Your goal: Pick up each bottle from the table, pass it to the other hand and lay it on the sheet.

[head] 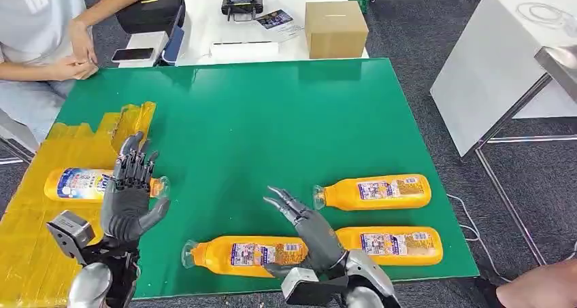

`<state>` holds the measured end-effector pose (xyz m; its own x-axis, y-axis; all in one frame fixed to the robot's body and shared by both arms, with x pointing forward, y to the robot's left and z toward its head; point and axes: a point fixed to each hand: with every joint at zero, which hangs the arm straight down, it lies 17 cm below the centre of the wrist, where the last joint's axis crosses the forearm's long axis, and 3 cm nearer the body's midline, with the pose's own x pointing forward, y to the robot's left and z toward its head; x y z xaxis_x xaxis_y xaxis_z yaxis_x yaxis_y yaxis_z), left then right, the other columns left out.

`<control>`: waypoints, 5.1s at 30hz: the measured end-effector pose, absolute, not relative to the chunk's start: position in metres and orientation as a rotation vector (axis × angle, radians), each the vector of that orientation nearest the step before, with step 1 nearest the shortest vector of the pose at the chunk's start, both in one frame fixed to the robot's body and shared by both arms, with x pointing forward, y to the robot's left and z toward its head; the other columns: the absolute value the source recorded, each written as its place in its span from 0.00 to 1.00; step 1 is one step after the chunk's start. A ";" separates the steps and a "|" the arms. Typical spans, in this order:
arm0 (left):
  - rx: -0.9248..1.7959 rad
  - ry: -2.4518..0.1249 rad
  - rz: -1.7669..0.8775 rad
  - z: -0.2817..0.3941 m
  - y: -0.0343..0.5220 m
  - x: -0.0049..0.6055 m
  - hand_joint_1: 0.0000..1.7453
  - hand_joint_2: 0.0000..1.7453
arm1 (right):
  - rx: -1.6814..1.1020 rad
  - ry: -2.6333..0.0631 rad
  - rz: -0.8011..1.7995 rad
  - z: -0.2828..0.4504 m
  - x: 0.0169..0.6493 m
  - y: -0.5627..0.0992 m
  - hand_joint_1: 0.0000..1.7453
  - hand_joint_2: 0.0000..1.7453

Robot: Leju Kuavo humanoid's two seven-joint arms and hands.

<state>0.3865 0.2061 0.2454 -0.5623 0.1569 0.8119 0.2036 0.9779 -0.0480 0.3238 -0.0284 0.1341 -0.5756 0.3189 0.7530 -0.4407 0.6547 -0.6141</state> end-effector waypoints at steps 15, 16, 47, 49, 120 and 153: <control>-0.264 -2.182 -0.056 0.250 0.203 0.404 0.00 1.00 | 0.228 -1.855 1.157 0.111 0.325 0.009 0.00 1.00; -0.263 -2.182 -0.055 0.250 0.203 0.406 0.00 1.00 | 0.232 -1.850 1.168 0.110 0.326 0.011 0.00 1.00; -0.264 -2.184 -0.042 0.252 0.204 0.416 0.00 1.00 | -0.010 -1.719 1.562 0.073 0.362 -0.027 0.00 1.00; -0.265 -2.187 -0.040 0.253 0.204 0.416 0.00 1.00 | -0.031 -1.697 1.609 0.071 0.369 -0.037 0.00 1.00; -0.312 -2.196 0.018 0.277 0.198 0.468 0.00 1.00 | 0.433 -1.618 1.642 0.075 0.326 0.053 0.00 1.00; -0.318 -2.191 0.035 0.275 0.201 0.467 0.00 1.00 | 0.005 -1.672 1.846 0.042 0.343 0.071 0.00 1.00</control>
<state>0.4671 0.2007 0.2753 -0.5670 0.2402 0.7879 0.2147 0.9666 -0.1401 0.3426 0.0708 0.0421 -0.7952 0.4470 0.4096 -0.4517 0.0138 -0.8921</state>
